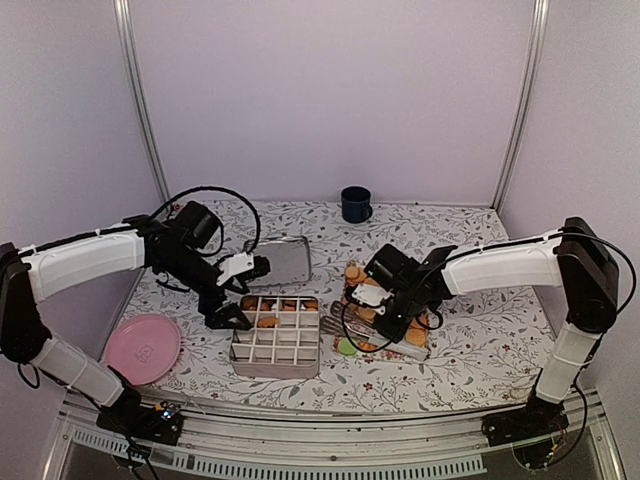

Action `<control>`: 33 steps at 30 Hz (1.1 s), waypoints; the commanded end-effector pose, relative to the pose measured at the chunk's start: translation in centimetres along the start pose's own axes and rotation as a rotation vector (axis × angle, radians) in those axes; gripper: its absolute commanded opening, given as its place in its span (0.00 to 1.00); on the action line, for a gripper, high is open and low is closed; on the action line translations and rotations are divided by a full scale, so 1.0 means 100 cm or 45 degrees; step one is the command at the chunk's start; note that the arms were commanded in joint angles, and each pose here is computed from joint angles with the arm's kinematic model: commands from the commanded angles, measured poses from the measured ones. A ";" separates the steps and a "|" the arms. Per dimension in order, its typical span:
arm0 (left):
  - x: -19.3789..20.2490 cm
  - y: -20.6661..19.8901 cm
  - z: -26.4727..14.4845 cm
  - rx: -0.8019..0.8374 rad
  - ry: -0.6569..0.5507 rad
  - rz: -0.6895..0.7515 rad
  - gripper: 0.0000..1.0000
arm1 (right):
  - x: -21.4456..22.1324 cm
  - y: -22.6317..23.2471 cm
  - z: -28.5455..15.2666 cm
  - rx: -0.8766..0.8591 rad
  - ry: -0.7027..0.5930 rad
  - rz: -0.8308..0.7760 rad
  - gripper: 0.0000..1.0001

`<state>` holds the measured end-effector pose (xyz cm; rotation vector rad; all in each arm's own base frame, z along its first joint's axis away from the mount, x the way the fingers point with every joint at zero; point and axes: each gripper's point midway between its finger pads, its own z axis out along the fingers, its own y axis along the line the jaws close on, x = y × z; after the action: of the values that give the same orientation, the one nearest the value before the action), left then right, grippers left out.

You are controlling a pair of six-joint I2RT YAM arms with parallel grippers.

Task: Pack the cookies
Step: Pick up the clamp from the plate, then pass from the right arm to the left

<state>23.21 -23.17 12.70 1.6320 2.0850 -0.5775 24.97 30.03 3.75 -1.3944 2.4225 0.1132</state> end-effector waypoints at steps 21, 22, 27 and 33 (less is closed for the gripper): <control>-0.091 -0.039 -0.039 0.224 -0.188 0.320 0.74 | -0.104 0.032 -0.109 0.038 -0.359 -0.064 0.00; -0.092 -0.040 -0.037 0.234 -0.180 0.325 0.70 | -0.108 0.035 -0.107 0.035 -0.354 -0.070 0.00; -0.090 -0.042 -0.031 0.253 -0.158 0.322 0.49 | -0.119 0.042 -0.100 0.024 -0.339 -0.085 0.00; -0.082 -0.042 -0.022 0.260 -0.143 0.303 0.46 | -0.133 0.047 -0.107 -0.009 -0.415 -0.079 0.00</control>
<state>21.44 -29.27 20.02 1.8648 1.7630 -0.7713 24.24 39.18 15.35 -1.3801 2.1619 0.2192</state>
